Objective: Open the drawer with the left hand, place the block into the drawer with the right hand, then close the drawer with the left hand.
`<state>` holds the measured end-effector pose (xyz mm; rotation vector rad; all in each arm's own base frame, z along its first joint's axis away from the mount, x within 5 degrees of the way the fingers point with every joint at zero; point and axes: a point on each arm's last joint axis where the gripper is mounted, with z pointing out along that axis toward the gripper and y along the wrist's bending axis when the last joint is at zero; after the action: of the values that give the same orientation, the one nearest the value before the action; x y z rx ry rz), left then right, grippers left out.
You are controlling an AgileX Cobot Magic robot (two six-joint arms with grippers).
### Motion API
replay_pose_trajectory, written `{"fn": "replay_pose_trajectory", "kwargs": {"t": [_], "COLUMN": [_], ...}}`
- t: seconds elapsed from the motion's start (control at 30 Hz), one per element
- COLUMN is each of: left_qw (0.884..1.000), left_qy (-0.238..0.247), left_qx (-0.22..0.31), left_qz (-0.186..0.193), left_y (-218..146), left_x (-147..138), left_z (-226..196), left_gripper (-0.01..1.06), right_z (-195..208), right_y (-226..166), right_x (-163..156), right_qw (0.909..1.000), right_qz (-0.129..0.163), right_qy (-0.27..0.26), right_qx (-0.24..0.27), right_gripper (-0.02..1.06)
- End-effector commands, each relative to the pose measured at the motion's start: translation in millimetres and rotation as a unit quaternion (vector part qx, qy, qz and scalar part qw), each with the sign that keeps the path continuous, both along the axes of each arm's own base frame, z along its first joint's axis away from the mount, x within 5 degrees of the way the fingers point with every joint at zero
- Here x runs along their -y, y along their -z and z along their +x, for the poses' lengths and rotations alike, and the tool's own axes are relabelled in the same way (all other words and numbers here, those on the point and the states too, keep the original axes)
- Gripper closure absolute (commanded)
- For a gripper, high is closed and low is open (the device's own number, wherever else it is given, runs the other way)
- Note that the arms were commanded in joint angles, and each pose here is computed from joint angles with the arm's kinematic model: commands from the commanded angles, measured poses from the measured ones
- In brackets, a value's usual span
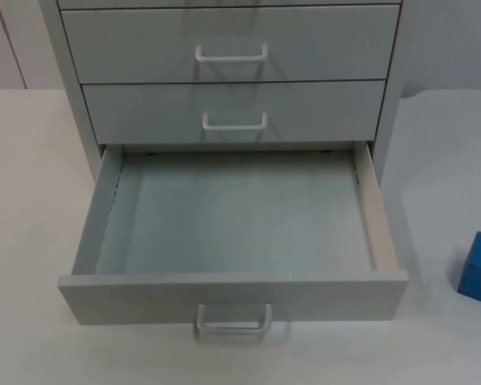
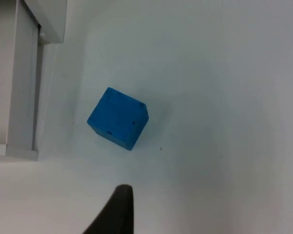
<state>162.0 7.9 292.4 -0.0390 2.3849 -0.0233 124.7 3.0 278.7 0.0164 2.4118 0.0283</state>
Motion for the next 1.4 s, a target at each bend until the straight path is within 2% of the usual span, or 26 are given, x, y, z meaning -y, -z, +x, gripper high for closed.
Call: {"fn": "replay_pose_trajectory", "kwargs": {"t": [0.0, 0.13, 0.2, 0.23, 0.27, 0.3, 0.37, 0.47, 0.63, 0.83, 1.03, 1.17, 1.37], "left_qw": [1.000, 1.000, 1.000, 1.000, 1.000, 1.000, 1.000, 1.000, 1.000, 1.000, 1.000, 1.000, 1.000], "left_qy": [0.000, 0.002, 0.002, -0.001, -0.001, -0.002, -0.003, -0.003, -0.003, -0.003, -0.003, -0.003, -0.003], "left_qx": [0.002, 0.002, 0.005, 0.005, 0.005, 0.003, 0.006, 0.007, 0.009, 0.009, 0.009, 0.009, 0.009], "left_qz": [0.008, 0.009, 0.007, 0.005, 0.005, 0.004, 0.004, 0.005, 0.006, 0.006, 0.005, 0.005, 0.004], "left_y": [0.2, 0.2, -0.1, -0.1, -0.1, 0.2, 0.0, -0.2, -0.4, -0.4, -0.4, -0.4, -0.4], "left_x": [-1.1, -1.1, -0.9, -0.9, -0.9, -0.9, -1.0, -1.1, -1.3, -1.3, -1.2, -1.2, -1.0], "left_z": [-1.2, -1.2, -0.9, -0.9, -0.9, -0.6, -0.3, -0.2, 0.1, 0.1, 0.1, 0.1, 0.1], "left_gripper": [0.38, 0.35, 0.21, 0.10, 0.10, 0.00, 0.00, 0.00, 0.00, 0.00, 0.00, 0.00, 0.00], "right_z": [0.5, 0.7, 4.3, 7.4, 7.4, 10.8, 22.6, 36.4, 68.5, 114.1, 139.8, 157.7, 171.3], "right_y": [-2.2, -1.1, 0.0, -0.1, -0.1, -0.5, -2.1, -2.1, 5.8, 32.8, 54.6, 76.7, 95.9], "right_x": [0.0, 0.4, 0.3, 0.2, 0.2, -0.2, -0.5, -0.9, -5.5, -40.6, -68.0, -87.3, -91.6], "right_qw": [1.0000, 1.0000, 0.9996, 0.9991, 0.9991, 0.9983, 0.9960, 0.9941, 0.9891, 0.9828, 0.9805, 0.9763, 0.9748], "right_qz": [0.003, 0.000, -0.001, -0.001, -0.001, 0.001, 0.001, 0.001, 0.023, 0.038, 0.032, 0.010, 0.006], "right_qy": [0.002, 0.001, 0.001, 0.001, 0.001, 0.001, 0.001, 0.002, 0.010, 0.014, 0.042, 0.072, 0.117], "right_qx": [0.006, -0.006, -0.027, -0.043, -0.043, -0.058, -0.089, -0.108, -0.145, -0.181, -0.190, -0.204, -0.190], "right_gripper": [-0.01, -0.01, -0.01, -0.01, -0.01, -0.01, -0.01, -0.01, -0.01, -0.01, -0.01, 0.01, 0.04]}}
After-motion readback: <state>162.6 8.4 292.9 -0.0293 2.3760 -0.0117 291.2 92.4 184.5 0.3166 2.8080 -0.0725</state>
